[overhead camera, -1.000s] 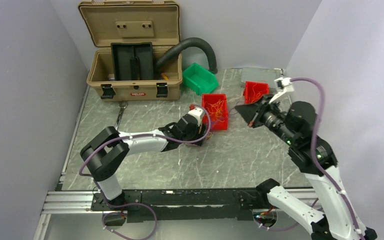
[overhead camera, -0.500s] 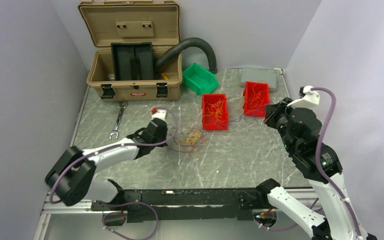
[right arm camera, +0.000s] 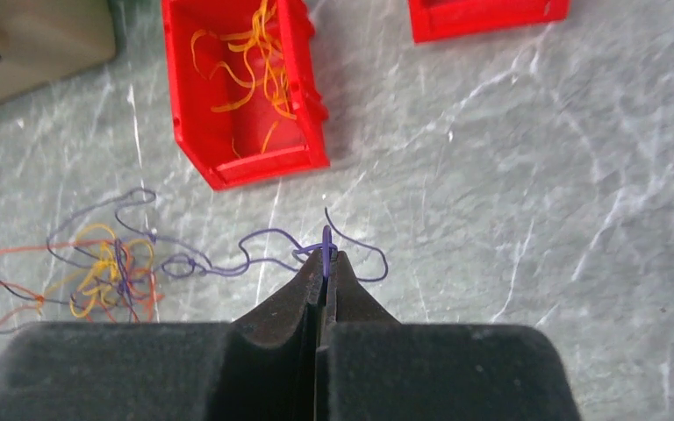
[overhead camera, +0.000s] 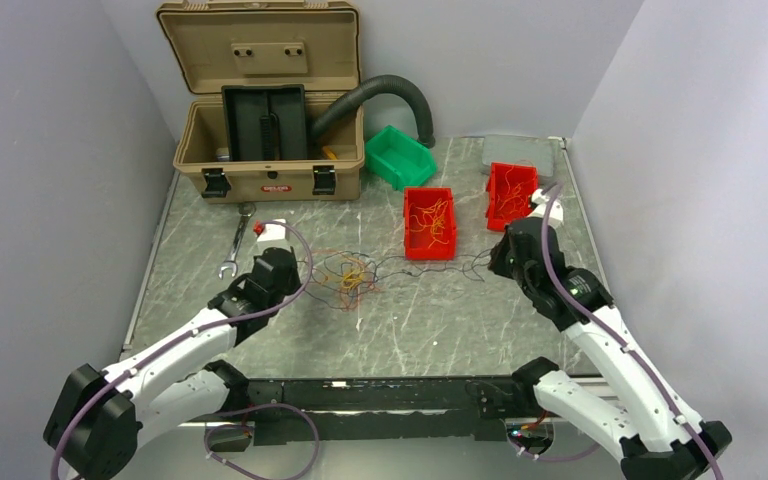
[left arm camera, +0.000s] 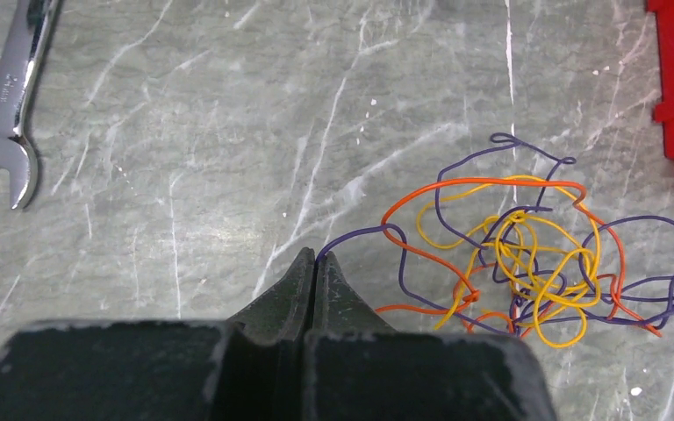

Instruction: Untangle the cables

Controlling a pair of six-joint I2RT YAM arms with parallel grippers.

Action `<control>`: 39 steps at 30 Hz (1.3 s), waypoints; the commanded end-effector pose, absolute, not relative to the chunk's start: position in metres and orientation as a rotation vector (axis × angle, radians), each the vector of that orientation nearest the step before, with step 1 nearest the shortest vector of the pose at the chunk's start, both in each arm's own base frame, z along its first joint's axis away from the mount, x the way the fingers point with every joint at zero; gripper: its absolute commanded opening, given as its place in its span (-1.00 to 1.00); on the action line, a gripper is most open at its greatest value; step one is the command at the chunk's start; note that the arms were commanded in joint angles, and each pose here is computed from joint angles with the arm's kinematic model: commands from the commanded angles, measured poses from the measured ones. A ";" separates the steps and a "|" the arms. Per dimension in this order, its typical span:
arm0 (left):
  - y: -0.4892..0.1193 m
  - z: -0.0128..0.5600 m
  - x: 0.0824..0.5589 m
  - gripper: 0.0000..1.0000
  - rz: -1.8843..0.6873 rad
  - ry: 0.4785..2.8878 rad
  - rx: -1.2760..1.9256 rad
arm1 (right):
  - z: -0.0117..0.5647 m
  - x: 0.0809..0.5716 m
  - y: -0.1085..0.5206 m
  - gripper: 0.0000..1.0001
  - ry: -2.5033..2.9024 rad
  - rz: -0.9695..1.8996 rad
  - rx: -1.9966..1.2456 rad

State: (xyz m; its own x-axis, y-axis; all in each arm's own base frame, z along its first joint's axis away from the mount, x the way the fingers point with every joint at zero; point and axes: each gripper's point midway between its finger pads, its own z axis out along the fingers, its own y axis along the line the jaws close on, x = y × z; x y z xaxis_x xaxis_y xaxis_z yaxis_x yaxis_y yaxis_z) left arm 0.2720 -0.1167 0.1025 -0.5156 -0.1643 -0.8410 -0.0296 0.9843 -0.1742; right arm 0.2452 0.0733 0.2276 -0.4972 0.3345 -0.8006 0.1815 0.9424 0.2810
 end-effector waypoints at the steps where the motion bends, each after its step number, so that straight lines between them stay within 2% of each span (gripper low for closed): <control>1: -0.107 0.112 0.279 -1.00 -0.112 2.073 -0.170 | 0.208 0.250 0.102 -1.00 2.139 0.356 0.358; 9: -0.127 0.109 0.283 -1.00 -0.156 2.121 -0.027 | 0.140 0.235 0.110 -1.00 2.306 0.356 0.353; 10: -0.130 0.110 0.283 -1.00 -0.171 2.120 -0.013 | 0.135 0.233 0.108 -0.95 2.316 0.345 0.359; 12: -0.138 0.113 0.283 -1.00 -0.219 2.104 0.027 | 0.127 0.231 0.102 -0.65 2.328 0.304 0.393; 13: -0.142 0.114 0.282 -1.00 -0.242 2.099 0.051 | 0.124 0.229 0.100 -0.24 2.331 0.292 0.397; 14: -0.146 0.115 0.281 -1.00 -0.266 2.094 0.076 | 0.124 0.229 0.100 0.32 2.328 0.296 0.375; 15: -0.150 0.115 0.280 -1.00 -0.290 2.091 0.099 | 0.125 0.229 0.100 0.54 2.323 0.296 0.361; 16: -0.153 0.116 0.279 -1.00 -0.305 2.088 0.122 | 0.126 0.230 0.099 0.61 2.315 0.293 0.358; 22: -0.172 0.120 0.273 -1.00 -0.418 2.030 0.258 | 0.127 0.231 0.107 0.76 2.313 0.341 0.330; 26: -0.176 0.118 0.268 -1.00 -0.450 2.002 0.305 | 0.122 0.231 0.114 0.99 2.334 0.382 0.343; 39: -0.168 0.123 0.271 -1.00 -0.408 1.957 0.291 | 0.118 0.254 0.141 0.98 2.311 0.472 0.666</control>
